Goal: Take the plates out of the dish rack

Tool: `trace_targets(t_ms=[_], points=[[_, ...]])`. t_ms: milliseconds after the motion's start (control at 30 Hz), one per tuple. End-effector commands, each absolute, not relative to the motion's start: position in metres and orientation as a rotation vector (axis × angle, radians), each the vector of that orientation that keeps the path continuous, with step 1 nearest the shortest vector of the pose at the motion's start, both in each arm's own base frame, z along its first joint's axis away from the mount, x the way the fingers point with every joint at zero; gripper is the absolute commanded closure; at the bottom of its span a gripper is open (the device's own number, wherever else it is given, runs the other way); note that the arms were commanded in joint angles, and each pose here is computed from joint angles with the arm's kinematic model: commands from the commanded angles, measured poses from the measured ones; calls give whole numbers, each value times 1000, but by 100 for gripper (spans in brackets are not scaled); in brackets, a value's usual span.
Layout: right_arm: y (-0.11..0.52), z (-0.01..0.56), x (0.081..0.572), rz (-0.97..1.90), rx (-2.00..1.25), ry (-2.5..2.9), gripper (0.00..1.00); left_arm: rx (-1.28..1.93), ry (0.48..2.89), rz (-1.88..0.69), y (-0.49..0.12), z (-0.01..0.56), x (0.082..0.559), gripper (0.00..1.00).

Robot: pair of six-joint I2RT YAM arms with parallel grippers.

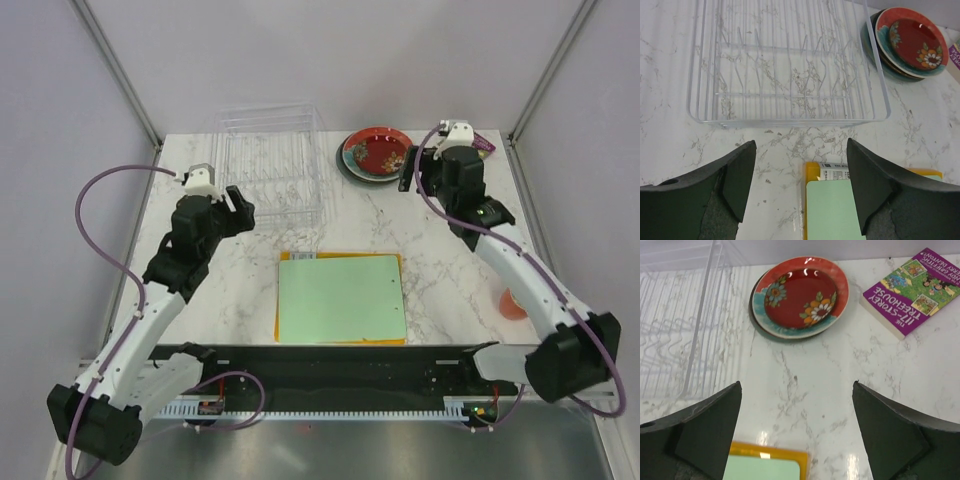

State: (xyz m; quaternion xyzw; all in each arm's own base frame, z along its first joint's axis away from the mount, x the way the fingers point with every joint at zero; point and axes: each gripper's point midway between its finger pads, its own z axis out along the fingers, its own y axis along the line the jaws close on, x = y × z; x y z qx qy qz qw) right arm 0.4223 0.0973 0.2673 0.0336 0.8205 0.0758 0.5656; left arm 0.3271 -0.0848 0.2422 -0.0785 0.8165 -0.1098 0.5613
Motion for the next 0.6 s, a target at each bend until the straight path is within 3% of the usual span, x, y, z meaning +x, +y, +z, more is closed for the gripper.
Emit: trace_targets(t_ms=[0, 67, 100, 300, 567], points=[[77, 239, 364, 17, 136, 1940, 2, -101, 1826, -264, -84, 253, 313, 20], [70, 249, 338, 34, 161, 1874, 2, -34, 1814, -260, -87, 243, 309, 20], [65, 227, 326, 12, 160, 1898, 2, -26, 1778, -260, -86, 249, 307, 5], [47, 223, 296, 28, 206, 1787, 2, -29, 1777, -144, -71, 236, 303, 5], [49, 176, 306, -53, 178, 1889, 2, -108, 1728, -36, -48, 217, 297, 4]])
